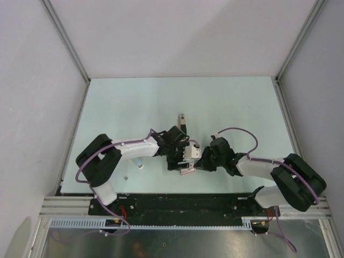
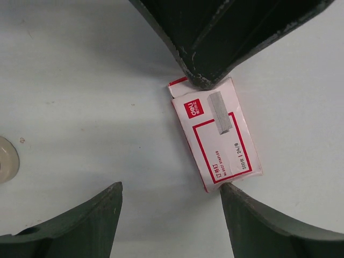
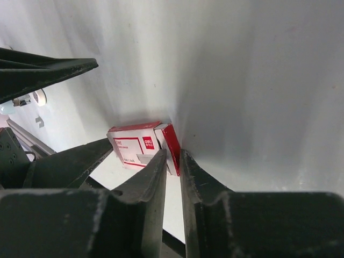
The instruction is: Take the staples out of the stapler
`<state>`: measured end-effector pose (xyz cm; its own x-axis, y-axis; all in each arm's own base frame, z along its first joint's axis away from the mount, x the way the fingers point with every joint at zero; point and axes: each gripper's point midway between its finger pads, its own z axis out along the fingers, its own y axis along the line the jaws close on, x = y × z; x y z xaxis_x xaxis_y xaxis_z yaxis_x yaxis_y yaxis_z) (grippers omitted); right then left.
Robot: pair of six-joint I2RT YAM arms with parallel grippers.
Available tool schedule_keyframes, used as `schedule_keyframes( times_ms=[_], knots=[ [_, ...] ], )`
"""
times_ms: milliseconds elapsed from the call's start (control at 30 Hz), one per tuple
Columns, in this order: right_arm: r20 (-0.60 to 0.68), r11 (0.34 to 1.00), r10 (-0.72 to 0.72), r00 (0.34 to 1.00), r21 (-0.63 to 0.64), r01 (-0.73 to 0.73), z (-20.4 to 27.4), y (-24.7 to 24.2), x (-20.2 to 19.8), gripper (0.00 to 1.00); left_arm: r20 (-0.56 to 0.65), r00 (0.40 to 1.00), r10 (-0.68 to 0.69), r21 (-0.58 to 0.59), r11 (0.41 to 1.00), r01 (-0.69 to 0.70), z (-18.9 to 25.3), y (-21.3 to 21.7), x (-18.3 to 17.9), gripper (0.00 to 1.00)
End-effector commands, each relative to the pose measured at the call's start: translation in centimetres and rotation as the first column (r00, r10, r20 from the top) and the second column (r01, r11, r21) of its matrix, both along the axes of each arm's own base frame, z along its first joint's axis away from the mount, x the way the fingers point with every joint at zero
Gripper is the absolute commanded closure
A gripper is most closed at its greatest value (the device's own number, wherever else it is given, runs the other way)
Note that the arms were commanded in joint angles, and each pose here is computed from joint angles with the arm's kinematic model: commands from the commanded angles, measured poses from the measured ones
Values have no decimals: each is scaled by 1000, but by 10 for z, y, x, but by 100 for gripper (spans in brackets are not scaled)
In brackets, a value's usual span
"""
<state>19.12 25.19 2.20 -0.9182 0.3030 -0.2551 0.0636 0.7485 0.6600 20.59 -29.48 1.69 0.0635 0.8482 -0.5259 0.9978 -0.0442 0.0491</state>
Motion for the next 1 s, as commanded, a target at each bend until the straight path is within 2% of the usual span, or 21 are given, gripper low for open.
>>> schedule_keyframes(
  times_ms=[0, 133, 400, 600, 767, 867, 967],
  knots=[
    [-37, 998, 54, 998, 39, -53, 7, 10, -14, 75, 37, 999, -20, -17, 1000, 21, 6, -7, 3, 22],
    [-44, 997, 62, 997, 43, -60, 7, 10, -16, 70, 39, 999, -20, -16, 1000, 21, 6, -7, 3, 22],
    [-64, 1000, 25, 998, -3, -26, 3, -5, -15, 69, 42, 999, -20, -8, 1000, 20, 4, -5, 3, 23],
    [-99, 992, -33, 995, -122, 21, -11, -37, -19, 80, 69, 998, -11, -5, 1000, 11, 9, -5, 8, 24],
    [-100, 990, -34, 994, -143, 19, -15, -41, -20, 82, 106, 994, -7, -33, 999, 10, 25, -7, 13, 24],
    [-99, 992, -23, 995, -130, 10, -15, -38, -20, 80, 107, 994, -6, -48, 999, 11, 34, -9, 12, 24],
    [-96, 994, -11, 995, -106, 1, -14, -34, -21, 69, 98, 995, -6, -81, 997, 14, 46, -12, 9, 24]
  ],
)
